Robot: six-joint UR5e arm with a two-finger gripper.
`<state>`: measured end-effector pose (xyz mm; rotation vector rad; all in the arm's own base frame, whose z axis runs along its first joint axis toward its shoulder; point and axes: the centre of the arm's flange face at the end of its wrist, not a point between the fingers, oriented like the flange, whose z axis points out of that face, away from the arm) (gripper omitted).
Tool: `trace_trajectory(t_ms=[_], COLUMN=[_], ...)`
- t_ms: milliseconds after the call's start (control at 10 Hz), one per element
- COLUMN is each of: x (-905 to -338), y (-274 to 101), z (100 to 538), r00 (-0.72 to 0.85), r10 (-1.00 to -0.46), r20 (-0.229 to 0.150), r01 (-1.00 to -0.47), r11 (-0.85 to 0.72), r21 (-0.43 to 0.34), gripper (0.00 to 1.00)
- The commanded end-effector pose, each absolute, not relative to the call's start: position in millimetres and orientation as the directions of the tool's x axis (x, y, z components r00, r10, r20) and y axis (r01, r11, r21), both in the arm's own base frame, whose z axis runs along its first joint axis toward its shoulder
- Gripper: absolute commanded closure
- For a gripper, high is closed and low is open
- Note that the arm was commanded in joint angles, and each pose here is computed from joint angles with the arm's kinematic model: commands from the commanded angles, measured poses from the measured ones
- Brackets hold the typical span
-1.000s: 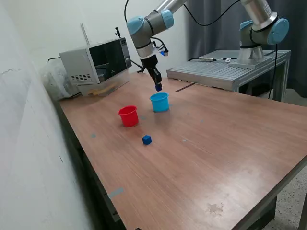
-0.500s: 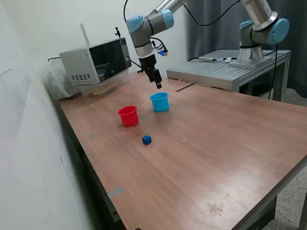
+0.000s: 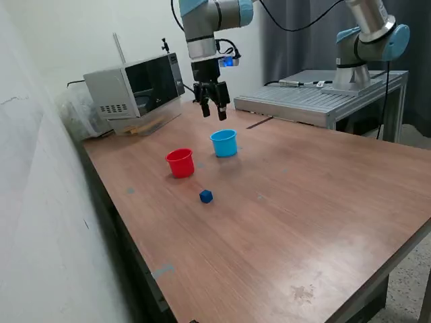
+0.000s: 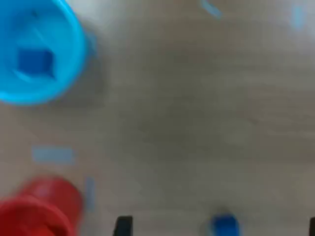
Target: Place red objects in the red bin, and blue objects in the blue bin.
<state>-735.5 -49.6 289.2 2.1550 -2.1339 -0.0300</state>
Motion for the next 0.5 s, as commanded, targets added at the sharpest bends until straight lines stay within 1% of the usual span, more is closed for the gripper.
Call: trace_trajectory(t_ms=[0, 100, 200, 300, 400], x=[-764, -783, -797, -810, -819], y=[-92, -101, -104, -106, -105], z=[312, 299, 285, 269, 246], r00=[0.092, 0.109, 0.117, 0.125, 0.124], r10=[-0.991, -0.989, -0.985, -0.981, -0.981], r20=[0.096, 0.099, 0.129, 0.149, 0.150], r01=[-0.981, -0.975, -0.973, -0.969, -0.971], r11=[-0.074, -0.087, -0.088, -0.089, -0.089], r21=[0.180, 0.204, 0.212, 0.228, 0.221], gripper=[0.00, 0.00, 0.00, 0.00, 0.00])
